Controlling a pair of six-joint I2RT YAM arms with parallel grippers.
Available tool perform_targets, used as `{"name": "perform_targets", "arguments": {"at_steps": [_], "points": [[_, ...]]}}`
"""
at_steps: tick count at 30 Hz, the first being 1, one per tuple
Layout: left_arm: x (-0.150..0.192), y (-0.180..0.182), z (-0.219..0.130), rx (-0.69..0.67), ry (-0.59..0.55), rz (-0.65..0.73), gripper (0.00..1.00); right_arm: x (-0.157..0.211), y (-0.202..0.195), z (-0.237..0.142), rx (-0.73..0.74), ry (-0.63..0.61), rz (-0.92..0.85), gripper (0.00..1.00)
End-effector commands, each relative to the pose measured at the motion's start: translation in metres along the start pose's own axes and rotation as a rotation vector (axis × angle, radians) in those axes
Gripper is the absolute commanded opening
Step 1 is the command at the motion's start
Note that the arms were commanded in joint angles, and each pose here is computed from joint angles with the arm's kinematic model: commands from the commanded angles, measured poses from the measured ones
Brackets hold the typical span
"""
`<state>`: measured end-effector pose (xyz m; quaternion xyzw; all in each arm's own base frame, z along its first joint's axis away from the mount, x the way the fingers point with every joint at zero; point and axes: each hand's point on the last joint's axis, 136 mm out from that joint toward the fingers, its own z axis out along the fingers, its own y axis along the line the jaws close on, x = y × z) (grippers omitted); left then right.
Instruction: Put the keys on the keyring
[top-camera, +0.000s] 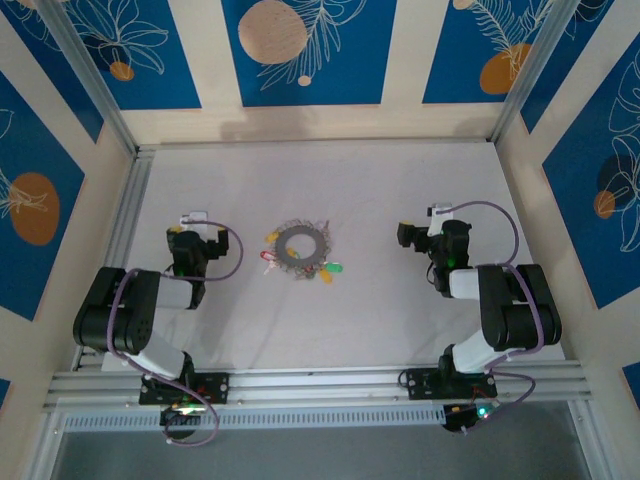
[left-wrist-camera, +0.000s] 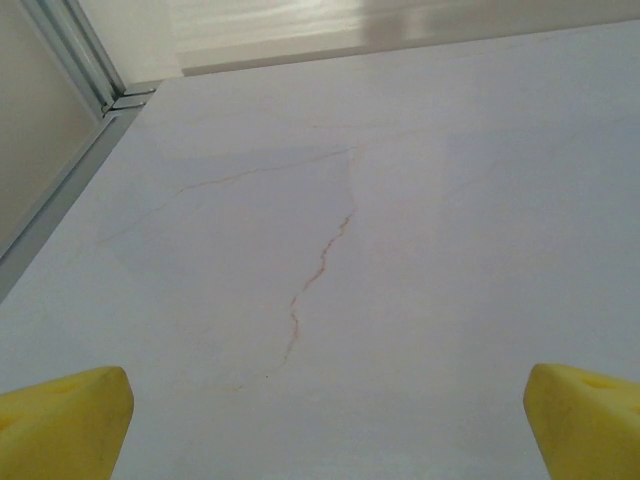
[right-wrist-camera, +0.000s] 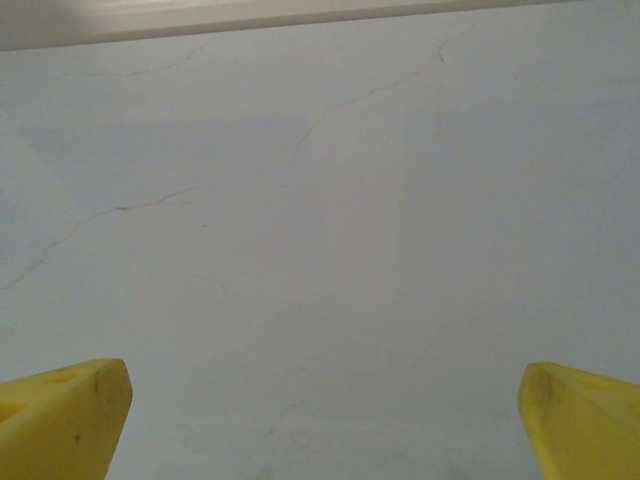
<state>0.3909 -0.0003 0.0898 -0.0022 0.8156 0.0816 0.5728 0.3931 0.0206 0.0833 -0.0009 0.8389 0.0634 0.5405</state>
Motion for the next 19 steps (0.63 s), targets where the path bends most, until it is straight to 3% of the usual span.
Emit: {"name": "perform_targets", "arguments": {"at_steps": [1, 19], "points": [[-0.0043, -0.0009, -0.0005, 0.018, -0.027, -0.029, 1.0, -0.0106, 0.0037, -0.0009, -0.013, -0.046, 0.001, 0.99], [-0.0043, -0.0009, -0.0002, 0.019, -0.027, -0.027, 1.0, -0.0097, 0.0043, -0.0009, -0.017, -0.042, 0.001, 0.99]]}}
